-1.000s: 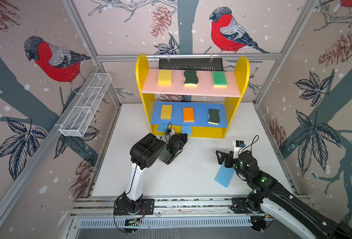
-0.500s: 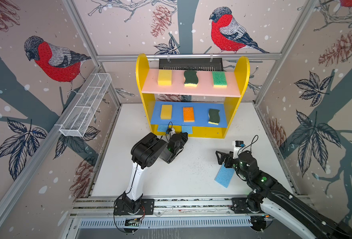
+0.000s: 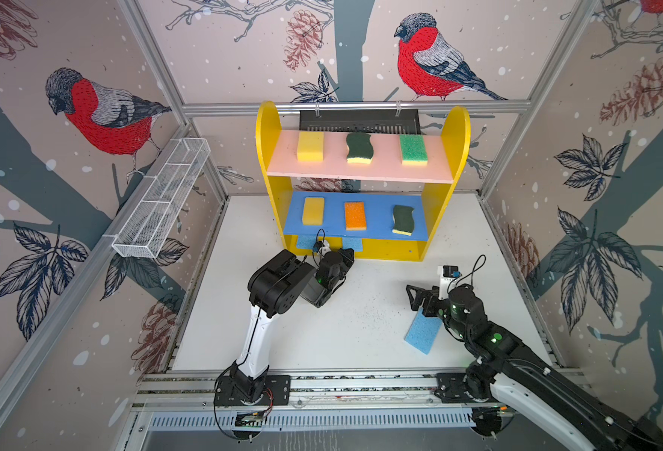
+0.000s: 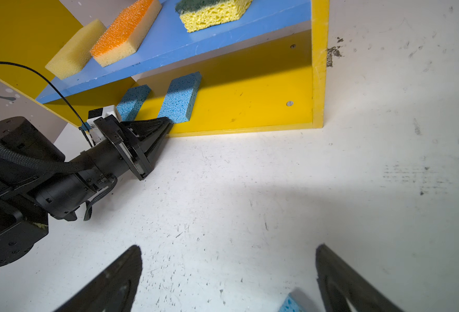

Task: Arrange cleaning sponges on a shelf
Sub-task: Move the cleaning sponge to the shelf.

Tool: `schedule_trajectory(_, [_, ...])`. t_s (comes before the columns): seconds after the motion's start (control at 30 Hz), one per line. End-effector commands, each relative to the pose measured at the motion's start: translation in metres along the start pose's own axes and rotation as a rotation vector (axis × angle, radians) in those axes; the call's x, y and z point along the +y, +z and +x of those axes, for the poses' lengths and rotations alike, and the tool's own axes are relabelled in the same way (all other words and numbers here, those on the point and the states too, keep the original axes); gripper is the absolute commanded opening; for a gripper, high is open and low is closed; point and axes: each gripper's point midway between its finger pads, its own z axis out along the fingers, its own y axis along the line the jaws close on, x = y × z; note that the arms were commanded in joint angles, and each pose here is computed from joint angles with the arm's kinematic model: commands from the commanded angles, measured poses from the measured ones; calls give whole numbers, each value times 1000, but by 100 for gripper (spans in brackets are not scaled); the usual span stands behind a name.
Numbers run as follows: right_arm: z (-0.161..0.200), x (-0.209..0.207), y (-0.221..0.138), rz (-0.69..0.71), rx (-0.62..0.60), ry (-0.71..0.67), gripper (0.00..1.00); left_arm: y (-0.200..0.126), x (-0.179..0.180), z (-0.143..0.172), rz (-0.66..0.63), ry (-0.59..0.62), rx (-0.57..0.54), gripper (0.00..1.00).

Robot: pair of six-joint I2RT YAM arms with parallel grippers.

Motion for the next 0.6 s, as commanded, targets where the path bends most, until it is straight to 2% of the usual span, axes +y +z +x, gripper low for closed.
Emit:
schedule_trajectory(0.0, [-4,2,0,-10,-19,-12,100,0,31,1,-113,32,0,11])
schedule_trajectory(0.57, [-3,1,1,-5,-13,-11,99,-3,29,0,-120,42,-2,11])
